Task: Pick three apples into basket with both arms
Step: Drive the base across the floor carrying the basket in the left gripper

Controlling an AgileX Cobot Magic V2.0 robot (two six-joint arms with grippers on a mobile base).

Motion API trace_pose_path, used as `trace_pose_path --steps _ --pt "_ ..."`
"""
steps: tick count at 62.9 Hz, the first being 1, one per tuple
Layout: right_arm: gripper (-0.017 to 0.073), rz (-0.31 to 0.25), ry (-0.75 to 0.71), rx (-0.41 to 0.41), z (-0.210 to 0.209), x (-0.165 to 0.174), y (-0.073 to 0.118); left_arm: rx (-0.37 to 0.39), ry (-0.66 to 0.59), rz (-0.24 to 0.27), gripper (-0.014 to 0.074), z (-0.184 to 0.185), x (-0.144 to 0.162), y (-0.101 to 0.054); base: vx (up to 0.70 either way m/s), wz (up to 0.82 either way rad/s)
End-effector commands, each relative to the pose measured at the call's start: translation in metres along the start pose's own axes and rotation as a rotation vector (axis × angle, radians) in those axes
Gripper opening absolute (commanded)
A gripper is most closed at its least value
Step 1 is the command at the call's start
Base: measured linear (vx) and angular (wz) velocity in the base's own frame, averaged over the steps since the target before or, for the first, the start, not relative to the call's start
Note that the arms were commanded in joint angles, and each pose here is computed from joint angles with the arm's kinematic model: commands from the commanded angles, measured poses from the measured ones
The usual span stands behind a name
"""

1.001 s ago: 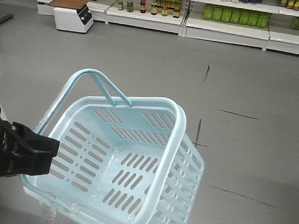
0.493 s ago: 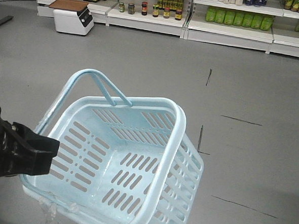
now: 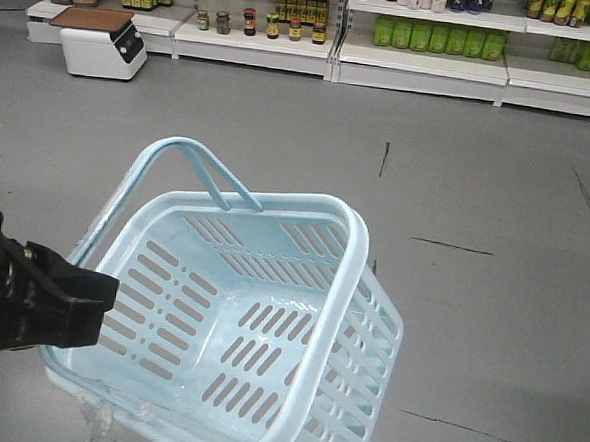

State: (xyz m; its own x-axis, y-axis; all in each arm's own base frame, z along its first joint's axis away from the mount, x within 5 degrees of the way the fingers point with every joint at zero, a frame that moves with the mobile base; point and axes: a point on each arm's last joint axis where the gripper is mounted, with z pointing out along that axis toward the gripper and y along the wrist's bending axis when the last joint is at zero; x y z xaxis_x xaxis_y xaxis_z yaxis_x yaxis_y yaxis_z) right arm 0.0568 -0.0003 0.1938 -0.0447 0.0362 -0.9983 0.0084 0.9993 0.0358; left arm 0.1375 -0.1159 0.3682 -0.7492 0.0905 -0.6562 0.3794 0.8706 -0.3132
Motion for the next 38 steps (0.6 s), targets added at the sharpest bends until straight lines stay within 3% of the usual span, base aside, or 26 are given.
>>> trace_pose_path --steps 1,38 --pt "-0.0001 -0.019 -0.071 0.001 -0.0003 -0.0025 -0.0001 0.062 -0.112 -0.015 -0.0008 -0.0123 -0.0118 -0.0073 0.22 -0.14" --pt "-0.0001 -0.019 -0.071 0.001 -0.0003 -0.0025 -0.0001 0.062 -0.112 -0.015 -0.0008 -0.0123 -0.0118 -0.0073 0.23 -0.13"
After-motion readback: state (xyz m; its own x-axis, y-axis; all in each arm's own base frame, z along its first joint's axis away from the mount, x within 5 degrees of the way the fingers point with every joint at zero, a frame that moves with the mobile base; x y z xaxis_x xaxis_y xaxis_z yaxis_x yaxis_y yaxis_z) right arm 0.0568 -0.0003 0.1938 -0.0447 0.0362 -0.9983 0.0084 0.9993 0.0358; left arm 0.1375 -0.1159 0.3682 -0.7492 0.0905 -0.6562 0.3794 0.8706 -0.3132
